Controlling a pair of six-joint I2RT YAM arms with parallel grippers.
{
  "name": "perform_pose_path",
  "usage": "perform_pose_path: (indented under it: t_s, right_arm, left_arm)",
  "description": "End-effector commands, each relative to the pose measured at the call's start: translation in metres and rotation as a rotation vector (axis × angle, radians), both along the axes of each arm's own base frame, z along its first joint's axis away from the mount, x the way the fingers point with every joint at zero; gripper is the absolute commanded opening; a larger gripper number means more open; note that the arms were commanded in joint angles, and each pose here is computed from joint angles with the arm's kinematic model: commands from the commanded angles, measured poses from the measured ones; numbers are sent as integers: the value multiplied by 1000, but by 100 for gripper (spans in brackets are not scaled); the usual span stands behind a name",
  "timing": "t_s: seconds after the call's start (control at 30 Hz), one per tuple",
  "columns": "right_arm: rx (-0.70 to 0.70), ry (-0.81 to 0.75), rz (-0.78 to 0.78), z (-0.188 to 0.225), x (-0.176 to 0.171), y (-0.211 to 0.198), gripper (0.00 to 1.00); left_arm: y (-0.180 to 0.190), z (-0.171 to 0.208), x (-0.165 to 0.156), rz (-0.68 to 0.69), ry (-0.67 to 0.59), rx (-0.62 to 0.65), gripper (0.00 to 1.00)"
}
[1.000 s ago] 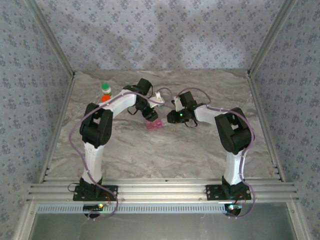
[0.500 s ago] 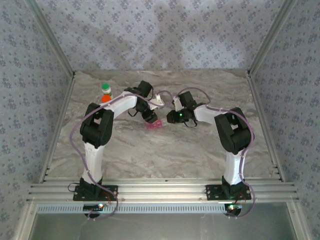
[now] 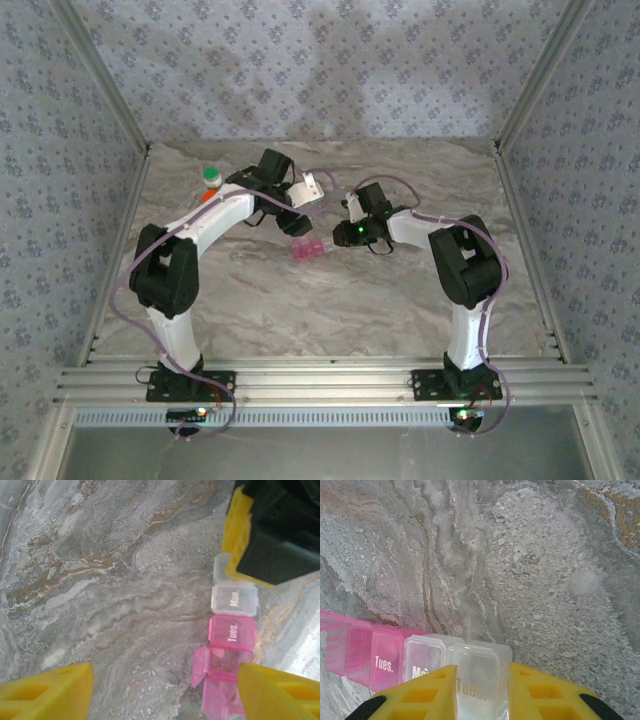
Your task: Sort the pills into containers
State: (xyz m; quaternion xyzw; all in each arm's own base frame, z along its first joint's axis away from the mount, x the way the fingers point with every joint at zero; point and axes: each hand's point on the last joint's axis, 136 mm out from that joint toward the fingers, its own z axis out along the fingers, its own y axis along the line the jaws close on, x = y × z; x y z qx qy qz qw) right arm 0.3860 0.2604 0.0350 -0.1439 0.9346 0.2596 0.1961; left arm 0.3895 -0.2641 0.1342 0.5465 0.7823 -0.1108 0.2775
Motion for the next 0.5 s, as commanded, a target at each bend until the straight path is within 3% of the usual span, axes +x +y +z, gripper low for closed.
perform_pose_path:
  t_s: [0.0, 0.13, 0.47]
  right_arm:
    - [-232, 221, 4, -73, -52, -38, 29]
    - [-232, 220, 10, -73, -52, -36, 29]
    - [-239, 223, 17, -74, -54, -37, 28]
  left_arm:
    - [6, -17, -24, -96, 55, 21, 79]
    - [6, -30, -33, -138, 85, 25, 80]
    - [15, -60, 2, -46, 100, 77, 77]
